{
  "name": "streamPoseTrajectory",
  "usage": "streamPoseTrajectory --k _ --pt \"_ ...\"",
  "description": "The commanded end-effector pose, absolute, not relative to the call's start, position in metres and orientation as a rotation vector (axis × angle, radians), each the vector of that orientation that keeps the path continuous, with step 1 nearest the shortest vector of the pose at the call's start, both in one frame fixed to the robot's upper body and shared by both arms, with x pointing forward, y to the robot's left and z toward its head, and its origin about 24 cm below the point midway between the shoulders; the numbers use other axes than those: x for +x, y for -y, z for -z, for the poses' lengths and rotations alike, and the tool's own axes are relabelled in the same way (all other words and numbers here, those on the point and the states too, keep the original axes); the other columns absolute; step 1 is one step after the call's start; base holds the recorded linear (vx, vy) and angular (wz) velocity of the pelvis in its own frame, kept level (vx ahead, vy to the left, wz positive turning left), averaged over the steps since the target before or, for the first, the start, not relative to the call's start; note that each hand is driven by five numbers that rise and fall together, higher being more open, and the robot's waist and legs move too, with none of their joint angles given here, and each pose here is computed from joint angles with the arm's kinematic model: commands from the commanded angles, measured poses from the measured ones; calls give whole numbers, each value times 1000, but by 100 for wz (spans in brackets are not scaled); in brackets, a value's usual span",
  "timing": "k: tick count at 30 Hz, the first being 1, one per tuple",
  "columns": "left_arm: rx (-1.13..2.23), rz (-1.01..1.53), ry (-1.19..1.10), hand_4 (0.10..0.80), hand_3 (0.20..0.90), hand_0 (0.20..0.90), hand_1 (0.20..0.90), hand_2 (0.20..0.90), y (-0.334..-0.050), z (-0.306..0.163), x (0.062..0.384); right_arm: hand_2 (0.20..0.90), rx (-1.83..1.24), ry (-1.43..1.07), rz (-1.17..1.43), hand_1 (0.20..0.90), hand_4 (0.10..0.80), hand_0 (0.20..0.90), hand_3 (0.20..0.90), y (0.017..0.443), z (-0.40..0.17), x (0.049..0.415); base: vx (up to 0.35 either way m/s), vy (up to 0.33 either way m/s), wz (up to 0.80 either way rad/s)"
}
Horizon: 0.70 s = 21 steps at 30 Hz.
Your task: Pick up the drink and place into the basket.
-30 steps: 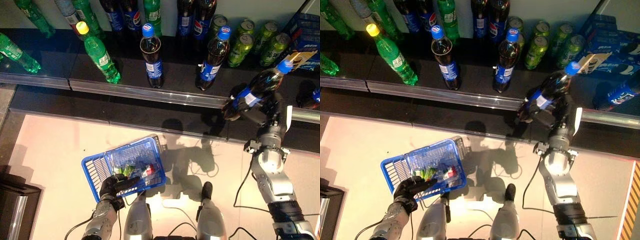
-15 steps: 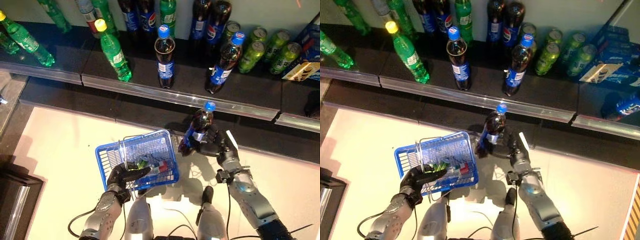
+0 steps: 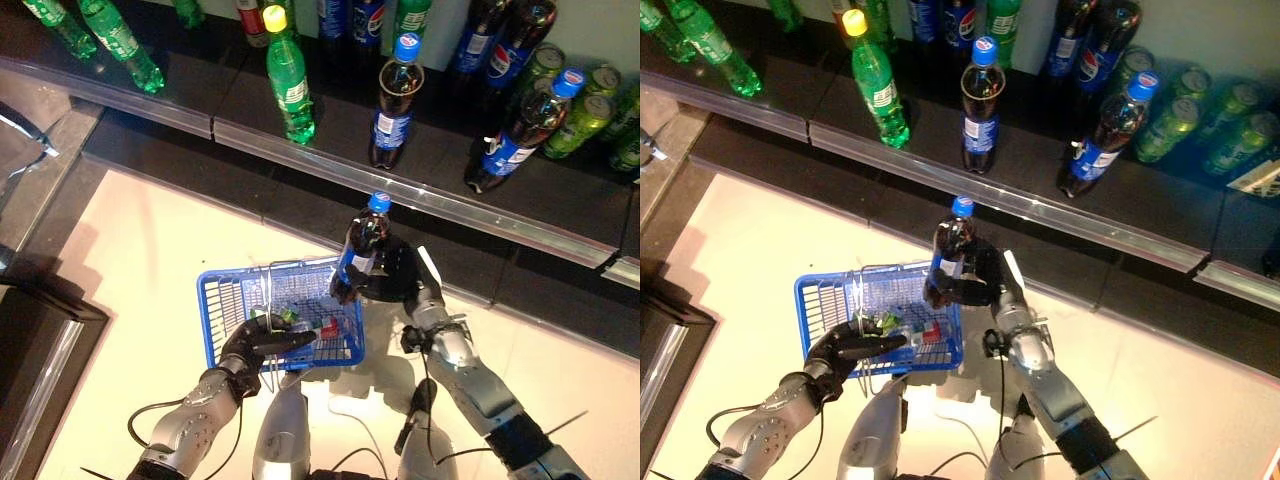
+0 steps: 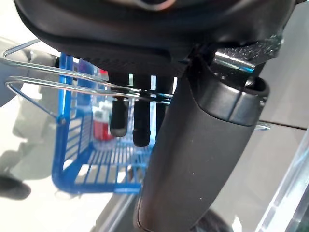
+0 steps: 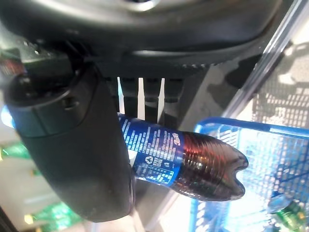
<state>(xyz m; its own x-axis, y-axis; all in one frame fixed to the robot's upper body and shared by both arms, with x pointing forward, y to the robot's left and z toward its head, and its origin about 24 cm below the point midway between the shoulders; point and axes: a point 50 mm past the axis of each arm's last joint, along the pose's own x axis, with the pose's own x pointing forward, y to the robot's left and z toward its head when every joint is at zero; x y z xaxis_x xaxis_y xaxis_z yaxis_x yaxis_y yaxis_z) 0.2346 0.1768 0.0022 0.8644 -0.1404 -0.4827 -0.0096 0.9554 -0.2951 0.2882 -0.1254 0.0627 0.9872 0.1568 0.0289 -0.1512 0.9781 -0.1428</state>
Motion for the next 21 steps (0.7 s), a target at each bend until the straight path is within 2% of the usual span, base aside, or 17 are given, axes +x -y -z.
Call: streamPoseTrajectory --k 1,15,21 --pt "-436 512 -56 100 200 300 300 300 -124 -110 255 300 -127 356 -238 300 100 300 200 91 -112 296 -27 11 30" --pt "-536 851 -83 100 200 300 300 300 -89 -131 255 300 -442 175 -268 300 100 300 200 91 -60 315 3 21 8" --pt "-560 981 -52 100 200 300 300 300 -76 -144 255 300 -569 140 -295 300 100 300 200 89 -55 327 -15 -8 8"
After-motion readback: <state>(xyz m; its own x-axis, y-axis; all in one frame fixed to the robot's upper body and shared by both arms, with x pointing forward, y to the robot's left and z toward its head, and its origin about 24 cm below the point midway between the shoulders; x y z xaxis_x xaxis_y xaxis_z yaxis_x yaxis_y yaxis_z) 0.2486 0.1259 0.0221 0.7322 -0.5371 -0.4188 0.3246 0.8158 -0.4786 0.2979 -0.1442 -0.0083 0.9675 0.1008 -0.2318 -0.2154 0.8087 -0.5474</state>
